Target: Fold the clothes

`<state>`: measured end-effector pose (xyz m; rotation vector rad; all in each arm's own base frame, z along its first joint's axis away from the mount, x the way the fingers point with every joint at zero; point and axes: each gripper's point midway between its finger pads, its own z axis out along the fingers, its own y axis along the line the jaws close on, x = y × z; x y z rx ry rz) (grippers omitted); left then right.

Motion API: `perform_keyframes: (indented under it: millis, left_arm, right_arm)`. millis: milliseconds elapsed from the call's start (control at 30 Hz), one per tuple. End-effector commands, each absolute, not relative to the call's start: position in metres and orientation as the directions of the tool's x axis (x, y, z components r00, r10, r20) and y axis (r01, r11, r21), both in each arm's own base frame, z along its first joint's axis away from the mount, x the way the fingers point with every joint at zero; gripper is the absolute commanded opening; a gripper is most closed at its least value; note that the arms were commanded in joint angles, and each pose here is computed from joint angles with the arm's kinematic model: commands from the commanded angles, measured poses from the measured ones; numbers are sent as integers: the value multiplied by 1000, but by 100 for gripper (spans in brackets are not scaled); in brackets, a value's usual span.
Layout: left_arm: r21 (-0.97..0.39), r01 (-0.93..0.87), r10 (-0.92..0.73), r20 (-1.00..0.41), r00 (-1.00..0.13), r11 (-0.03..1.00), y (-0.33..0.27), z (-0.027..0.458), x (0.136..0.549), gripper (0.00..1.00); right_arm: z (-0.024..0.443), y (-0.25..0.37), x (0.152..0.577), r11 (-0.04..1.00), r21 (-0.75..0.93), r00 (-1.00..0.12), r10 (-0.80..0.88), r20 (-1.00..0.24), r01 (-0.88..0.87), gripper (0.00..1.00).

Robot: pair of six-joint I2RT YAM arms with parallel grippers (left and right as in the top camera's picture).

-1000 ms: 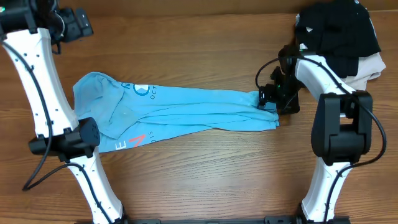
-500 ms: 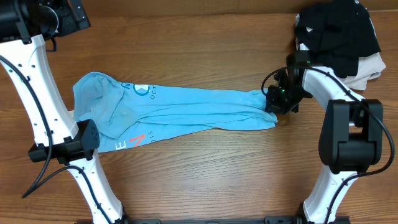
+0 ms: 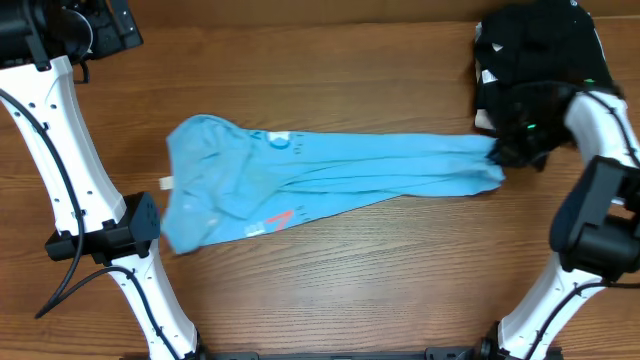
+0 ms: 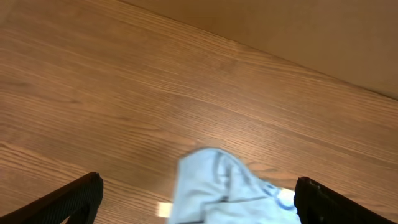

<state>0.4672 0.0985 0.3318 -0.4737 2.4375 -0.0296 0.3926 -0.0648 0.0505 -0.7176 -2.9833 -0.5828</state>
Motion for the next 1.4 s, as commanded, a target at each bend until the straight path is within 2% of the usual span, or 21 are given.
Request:
perform_keyframes:
  millis: [0, 167, 333, 433, 733, 1100, 1167, 1200, 1367]
  left_arm:
    - [-102, -324, -313, -631, -710, 940, 101, 346, 461, 100]
    - [-97, -326, -311, -631, -710, 940, 101, 346, 461, 100]
    - [-97, -325, -311, -631, -710, 941, 101, 346, 461, 100]
    - [-97, -325, -311, -630, -712, 941, 100, 345, 461, 100]
    - [-97, -325, -311, -628, -713, 941, 100, 344, 461, 100]
    - [-97, -325, -311, -628, -713, 941, 100, 344, 461, 100]
    - [-97, -325, -311, -628, -713, 941, 100, 344, 461, 100]
    - [-97, -325, -311, -628, -713, 941, 100, 344, 461, 100]
    - [-104, -319, -312, -622, -718, 942, 99, 343, 462, 100]
  right_arm:
    - [96, -58, 408, 840, 411, -920, 392, -8, 354, 4]
    - [130, -21, 405, 869, 418, -949, 311, -44, 265, 4]
    - [142, 49, 397, 902, 418, -987, 147, -57, 110, 4]
    - [140, 99, 392, 912, 410, -997, 45, -61, 16, 4]
    - [137, 209, 383, 921, 364, -985, -88, -148, -137, 4]
    - [93, 275, 384, 912, 366, -979, -135, -154, -183, 6]
    - [89, 283, 382, 905, 378, -978, -146, -152, -194, 14]
    - [90, 288, 381, 897, 392, -976, -153, -157, -204, 22]
    - [108, 318, 372, 810, 513, -958, -222, -182, -285, 33]
